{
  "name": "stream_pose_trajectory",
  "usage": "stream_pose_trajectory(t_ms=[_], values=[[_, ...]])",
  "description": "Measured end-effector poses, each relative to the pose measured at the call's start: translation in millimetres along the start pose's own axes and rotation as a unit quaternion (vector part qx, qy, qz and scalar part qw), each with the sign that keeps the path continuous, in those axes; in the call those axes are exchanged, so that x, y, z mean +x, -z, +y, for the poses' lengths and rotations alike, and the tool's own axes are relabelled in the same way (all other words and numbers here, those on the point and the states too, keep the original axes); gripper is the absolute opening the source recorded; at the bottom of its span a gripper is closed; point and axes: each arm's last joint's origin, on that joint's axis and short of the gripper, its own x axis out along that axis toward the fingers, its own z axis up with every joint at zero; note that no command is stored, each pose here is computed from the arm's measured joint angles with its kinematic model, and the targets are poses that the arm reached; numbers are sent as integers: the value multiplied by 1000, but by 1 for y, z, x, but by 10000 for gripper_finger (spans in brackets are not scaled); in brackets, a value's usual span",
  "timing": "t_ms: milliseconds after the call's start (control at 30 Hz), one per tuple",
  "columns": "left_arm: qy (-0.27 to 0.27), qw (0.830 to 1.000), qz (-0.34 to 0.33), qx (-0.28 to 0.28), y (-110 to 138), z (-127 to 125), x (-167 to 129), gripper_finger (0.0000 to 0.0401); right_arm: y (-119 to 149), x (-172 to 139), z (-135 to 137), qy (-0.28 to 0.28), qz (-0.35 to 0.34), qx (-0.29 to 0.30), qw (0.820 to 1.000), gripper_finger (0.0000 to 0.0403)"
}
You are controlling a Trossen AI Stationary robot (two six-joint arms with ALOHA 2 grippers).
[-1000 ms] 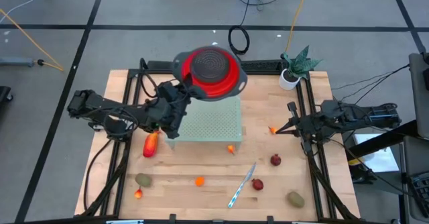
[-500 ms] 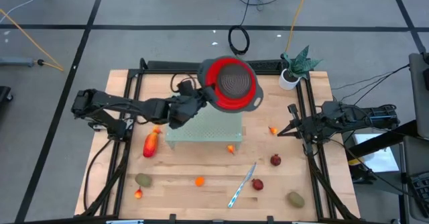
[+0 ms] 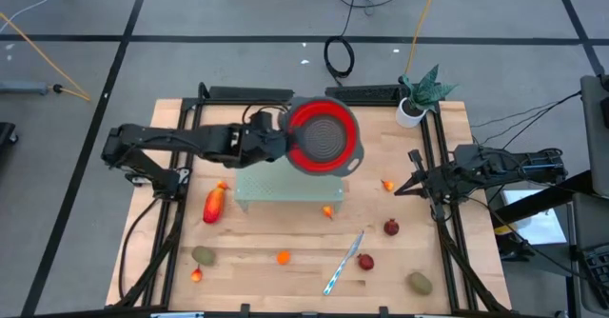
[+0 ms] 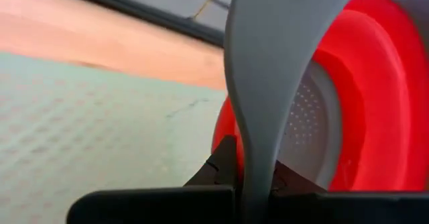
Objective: Pick & Place Fruit
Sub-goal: Put the red strainer bowl on the shelf
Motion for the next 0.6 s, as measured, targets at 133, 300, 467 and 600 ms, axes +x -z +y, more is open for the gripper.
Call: stream_pose_trajectory(t_ms=[133,300,467,600], values=[[-53,998,39,2,-7,4,-14,0,0,0,0,0,-1,-4,1000,0],[-121,990,67,-8,-3,18,-18,0,1,-2,1,0,2,-11,1000,0],[-156,985,79,-10,-2,25,-21,0,1,-6,2,2,-5,-9,1000,0],[-163,983,81,-9,-2,26,-22,0,0,-8,1,9,-17,17,1000,0]])
